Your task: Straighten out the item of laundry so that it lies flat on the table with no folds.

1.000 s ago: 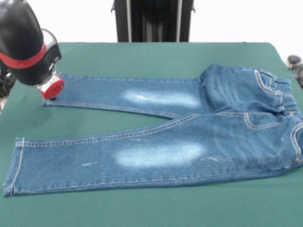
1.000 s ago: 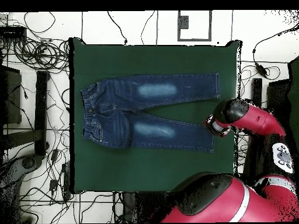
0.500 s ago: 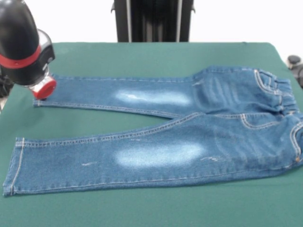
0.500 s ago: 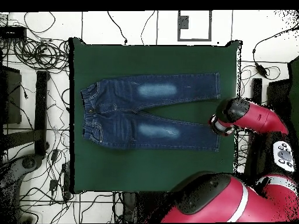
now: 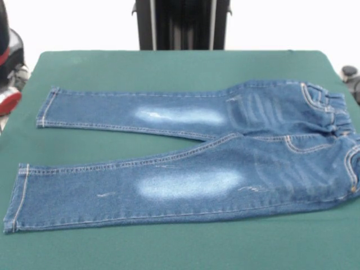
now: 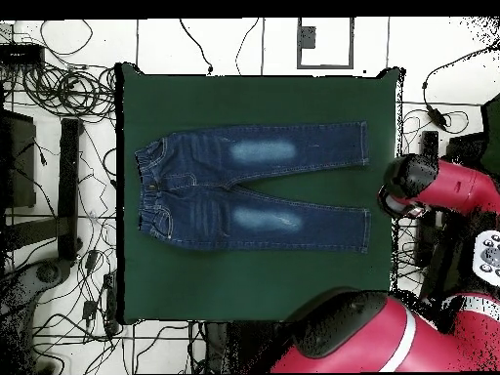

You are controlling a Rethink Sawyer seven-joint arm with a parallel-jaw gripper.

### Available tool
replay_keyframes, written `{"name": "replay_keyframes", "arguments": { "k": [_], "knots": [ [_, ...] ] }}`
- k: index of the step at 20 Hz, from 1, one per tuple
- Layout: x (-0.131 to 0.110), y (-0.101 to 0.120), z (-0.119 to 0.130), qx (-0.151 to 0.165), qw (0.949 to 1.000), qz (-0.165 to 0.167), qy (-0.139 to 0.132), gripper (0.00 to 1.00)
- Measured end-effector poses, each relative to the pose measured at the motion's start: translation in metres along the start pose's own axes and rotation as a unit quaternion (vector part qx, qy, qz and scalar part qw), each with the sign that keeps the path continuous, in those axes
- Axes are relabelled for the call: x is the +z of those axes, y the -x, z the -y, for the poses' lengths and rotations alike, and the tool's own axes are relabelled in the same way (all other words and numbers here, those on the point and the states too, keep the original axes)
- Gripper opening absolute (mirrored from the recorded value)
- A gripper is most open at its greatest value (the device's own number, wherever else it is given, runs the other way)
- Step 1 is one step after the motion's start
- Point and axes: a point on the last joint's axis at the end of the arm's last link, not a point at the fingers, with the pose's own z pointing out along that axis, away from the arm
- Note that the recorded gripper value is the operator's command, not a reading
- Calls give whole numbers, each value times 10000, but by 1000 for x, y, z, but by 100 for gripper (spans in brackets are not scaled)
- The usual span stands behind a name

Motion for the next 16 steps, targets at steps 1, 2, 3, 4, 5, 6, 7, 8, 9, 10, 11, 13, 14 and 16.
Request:
{"name": "replay_keyframes", "arguments": {
  "k": [1,2,3,4,5,6,7,8,9,10,11,13,14,16],
  "knots": [
    [-3,4,2,11,10000,52,-19,0],
    [-4,6,3,18,10000,77,-27,0],
    [-7,9,5,32,9999,119,-37,0],
    [-8,10,6,39,9999,132,-37,0],
    [-10,11,6,45,9999,150,-39,0],
    [-10,12,7,49,9998,163,-38,0],
    [-11,13,7,50,9998,169,-37,0],
    [-11,14,7,56,9998,177,-37,0],
    [-11,14,7,60,9998,178,-36,0],
    [-10,14,8,63,9998,175,-32,0],
    [-10,14,8,67,9998,172,-28,0],
    [-10,15,8,95,9998,155,17,0],
    [-11,15,7,121,9998,140,71,0],
    [-12,15,5,165,9997,101,176,0]
  ]
}}
